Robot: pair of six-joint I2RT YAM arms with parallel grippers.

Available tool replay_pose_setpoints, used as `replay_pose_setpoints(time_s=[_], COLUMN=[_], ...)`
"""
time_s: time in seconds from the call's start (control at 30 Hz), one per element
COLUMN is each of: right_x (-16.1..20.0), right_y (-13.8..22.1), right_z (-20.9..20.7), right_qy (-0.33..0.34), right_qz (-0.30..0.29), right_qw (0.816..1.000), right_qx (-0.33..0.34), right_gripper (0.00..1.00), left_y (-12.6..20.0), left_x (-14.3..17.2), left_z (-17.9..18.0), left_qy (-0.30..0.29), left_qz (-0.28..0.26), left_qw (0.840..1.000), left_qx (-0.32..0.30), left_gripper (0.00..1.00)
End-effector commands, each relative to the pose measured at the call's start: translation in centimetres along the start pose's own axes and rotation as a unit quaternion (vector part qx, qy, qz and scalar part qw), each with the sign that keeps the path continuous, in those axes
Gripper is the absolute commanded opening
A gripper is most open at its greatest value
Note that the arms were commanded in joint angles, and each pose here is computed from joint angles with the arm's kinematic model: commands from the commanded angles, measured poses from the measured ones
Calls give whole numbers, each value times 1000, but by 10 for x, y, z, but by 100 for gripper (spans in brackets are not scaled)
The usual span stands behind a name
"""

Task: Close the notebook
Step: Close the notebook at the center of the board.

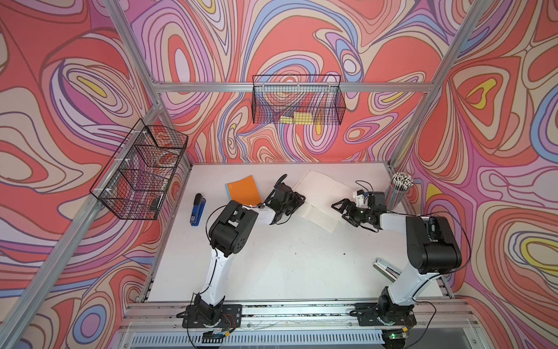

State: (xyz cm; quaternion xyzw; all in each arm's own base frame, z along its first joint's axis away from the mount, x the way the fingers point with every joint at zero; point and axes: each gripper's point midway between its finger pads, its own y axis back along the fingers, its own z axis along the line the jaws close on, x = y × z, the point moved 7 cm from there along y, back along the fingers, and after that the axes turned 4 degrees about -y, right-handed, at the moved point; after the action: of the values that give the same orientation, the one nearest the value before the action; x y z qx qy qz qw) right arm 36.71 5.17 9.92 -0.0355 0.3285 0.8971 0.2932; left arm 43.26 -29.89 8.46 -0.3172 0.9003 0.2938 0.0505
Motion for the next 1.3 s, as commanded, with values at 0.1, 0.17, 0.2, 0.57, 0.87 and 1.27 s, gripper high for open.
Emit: replay_pose_setpoints(time_s=[0.1, 0.17, 0.2, 0.57, 0.87, 1.27], right_x=[11, 11, 11, 13, 12, 15], right_y=[-7, -8, -8, -8, -8, -8], right_z=[-17, -17, -17, -17, -16, -17], right_qy=[-22, -21, -21, -21, -20, -23], right_qz=[22, 22, 23, 27, 28, 30], right_qw=[999, 999, 999, 999, 999, 999], right_qx=[9, 9, 9, 6, 2, -2], right_gripper=[98, 98, 98, 98, 98, 98], left_y=[-19, -19, -19, -24, -30, -42], left_x=[7, 8, 8, 21, 23, 25], left_z=[-5, -5, -4, 21, 32, 37], left_qy=[39, 44, 47, 94, 139, 148], left_qz=[-13, -16, -20, -48, -76, -78], left_qw=[999, 999, 999, 994, 987, 985], left_qx=[1, -8, -13, -36, -32, -33], left_gripper=[51, 48, 48, 41, 40, 22])
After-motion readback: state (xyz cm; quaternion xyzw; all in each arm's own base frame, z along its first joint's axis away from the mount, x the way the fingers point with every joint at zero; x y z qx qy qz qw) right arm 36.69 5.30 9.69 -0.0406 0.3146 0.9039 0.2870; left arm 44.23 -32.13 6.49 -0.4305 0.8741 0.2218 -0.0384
